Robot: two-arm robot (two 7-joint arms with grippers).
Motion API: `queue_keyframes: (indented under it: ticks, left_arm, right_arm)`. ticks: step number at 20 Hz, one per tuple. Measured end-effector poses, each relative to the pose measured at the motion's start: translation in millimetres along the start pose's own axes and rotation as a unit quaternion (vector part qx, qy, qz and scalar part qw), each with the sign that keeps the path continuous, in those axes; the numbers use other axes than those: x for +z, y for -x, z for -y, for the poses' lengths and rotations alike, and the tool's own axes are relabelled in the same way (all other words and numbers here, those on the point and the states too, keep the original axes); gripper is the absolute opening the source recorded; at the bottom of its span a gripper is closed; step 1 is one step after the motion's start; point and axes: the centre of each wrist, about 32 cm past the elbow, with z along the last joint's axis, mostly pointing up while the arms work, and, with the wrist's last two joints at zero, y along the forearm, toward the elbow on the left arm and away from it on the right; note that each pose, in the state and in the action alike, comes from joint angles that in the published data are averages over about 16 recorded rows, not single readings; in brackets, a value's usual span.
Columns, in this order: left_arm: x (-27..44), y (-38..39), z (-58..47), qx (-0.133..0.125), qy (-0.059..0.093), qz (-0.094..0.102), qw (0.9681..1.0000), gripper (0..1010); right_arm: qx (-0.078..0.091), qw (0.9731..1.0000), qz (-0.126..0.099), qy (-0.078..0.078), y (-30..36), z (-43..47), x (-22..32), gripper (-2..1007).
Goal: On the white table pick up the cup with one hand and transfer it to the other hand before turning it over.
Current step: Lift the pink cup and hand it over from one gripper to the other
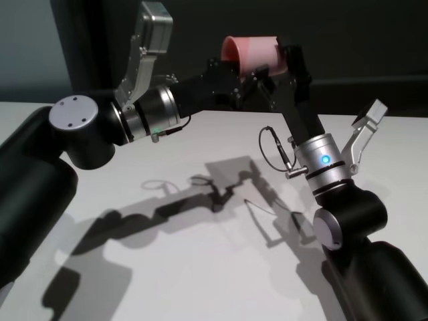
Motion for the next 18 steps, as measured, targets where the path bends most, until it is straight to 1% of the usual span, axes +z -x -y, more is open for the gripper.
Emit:
queue_keyframes:
  ticks: [10, 14, 18]
  left_arm:
    - [0.0, 0.0, 0.0, 0.000, 0.000, 0.000, 1.0000, 47]
    - [0.0, 0.0, 0.0, 0.000, 0.000, 0.000, 1.0000, 47]
    - [0.0, 0.0, 0.1, 0.000, 0.000, 0.000, 1.0000, 47]
  right_arm:
    - [-0.001, 1.0000, 0.006, 0.003, 1.2, -1.4, -2.3, 990]
    - [-0.002, 1.0000, 0.008, 0.003, 1.6, -1.4, -2.3, 949]
    - [-0.002, 1.0000, 0.009, 0.003, 1.6, -1.2, -2.2, 884]
